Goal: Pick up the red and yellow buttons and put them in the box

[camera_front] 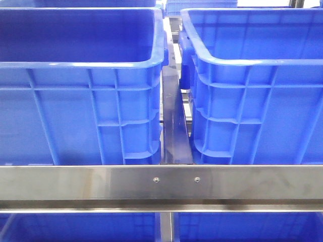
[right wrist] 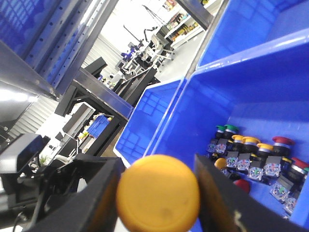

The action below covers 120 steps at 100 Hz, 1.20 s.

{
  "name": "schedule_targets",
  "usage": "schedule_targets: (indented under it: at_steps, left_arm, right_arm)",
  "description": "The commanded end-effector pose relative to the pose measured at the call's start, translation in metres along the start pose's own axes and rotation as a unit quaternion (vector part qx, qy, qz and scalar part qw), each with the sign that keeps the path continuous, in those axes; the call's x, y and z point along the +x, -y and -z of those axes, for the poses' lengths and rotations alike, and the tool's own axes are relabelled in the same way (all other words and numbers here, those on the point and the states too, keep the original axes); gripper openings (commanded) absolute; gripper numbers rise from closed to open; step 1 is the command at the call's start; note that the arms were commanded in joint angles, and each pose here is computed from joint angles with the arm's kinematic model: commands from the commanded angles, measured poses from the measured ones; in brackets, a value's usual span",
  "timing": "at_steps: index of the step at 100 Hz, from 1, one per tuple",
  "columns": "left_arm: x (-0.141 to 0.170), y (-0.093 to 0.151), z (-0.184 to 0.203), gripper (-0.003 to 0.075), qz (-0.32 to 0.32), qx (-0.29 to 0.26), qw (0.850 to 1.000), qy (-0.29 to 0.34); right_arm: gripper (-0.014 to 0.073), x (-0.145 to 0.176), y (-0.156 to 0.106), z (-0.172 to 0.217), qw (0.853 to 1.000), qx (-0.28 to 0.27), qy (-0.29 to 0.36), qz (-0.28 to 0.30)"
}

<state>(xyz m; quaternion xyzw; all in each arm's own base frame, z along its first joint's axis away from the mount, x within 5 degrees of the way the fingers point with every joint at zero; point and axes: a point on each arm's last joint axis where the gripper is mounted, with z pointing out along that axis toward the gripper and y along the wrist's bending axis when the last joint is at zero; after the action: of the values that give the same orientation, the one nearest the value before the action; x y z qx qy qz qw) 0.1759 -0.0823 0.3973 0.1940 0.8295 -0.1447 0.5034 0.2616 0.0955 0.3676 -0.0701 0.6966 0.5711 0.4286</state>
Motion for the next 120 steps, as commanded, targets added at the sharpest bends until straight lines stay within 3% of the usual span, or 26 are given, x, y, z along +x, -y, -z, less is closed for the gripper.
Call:
schedule_targets:
  at_steps: [1,23,52,69,86,93,105,120]
  left_arm:
    - [-0.006,-0.010,0.026,0.0504,0.025,-0.035,0.996,0.076]
    - [0.033,-0.017,0.066,0.0503,0.042,-0.093,0.988,0.116]
    - [0.076,-0.005,0.102,0.0426,0.035,-0.107,0.979,0.169]
    - [0.087,-0.001,0.108,0.0283,0.032,-0.108,0.976,0.184]
    - [0.087,-0.001,0.108,0.0048,0.032,-0.108,0.977,0.184]
    - [0.087,-0.001,0.108,-0.0019,0.032,-0.108,0.977,0.184]
    - [0.087,-0.001,0.108,-0.0019,0.032,-0.108,0.977,0.184]
    - [0.087,-0.001,0.108,-0.0019,0.033,-0.108,0.977,0.183]
  right_arm:
    - [0.0115,-0.013,-0.024,0.007,0.998,-0.050,0.035,0.010]
    - [0.0115,-0.012,-0.023,0.007,0.998,-0.045,0.031,0.014]
    - [0.0115,-0.012,-0.021,0.007,0.999,-0.034,0.030,0.018]
    - [0.0115,-0.013,-0.015,0.006,0.999,-0.001,0.035,0.035]
    - [0.0115,-0.018,-0.004,0.007,0.994,0.060,0.058,0.070]
    - [0.0115,-0.021,0.000,0.009,0.990,0.089,0.071,0.087]
    - [0.0115,-0.027,0.010,0.012,0.976,0.151,0.094,0.125]
    - [0.0115,-0.037,0.027,0.022,0.938,0.269,0.128,0.176]
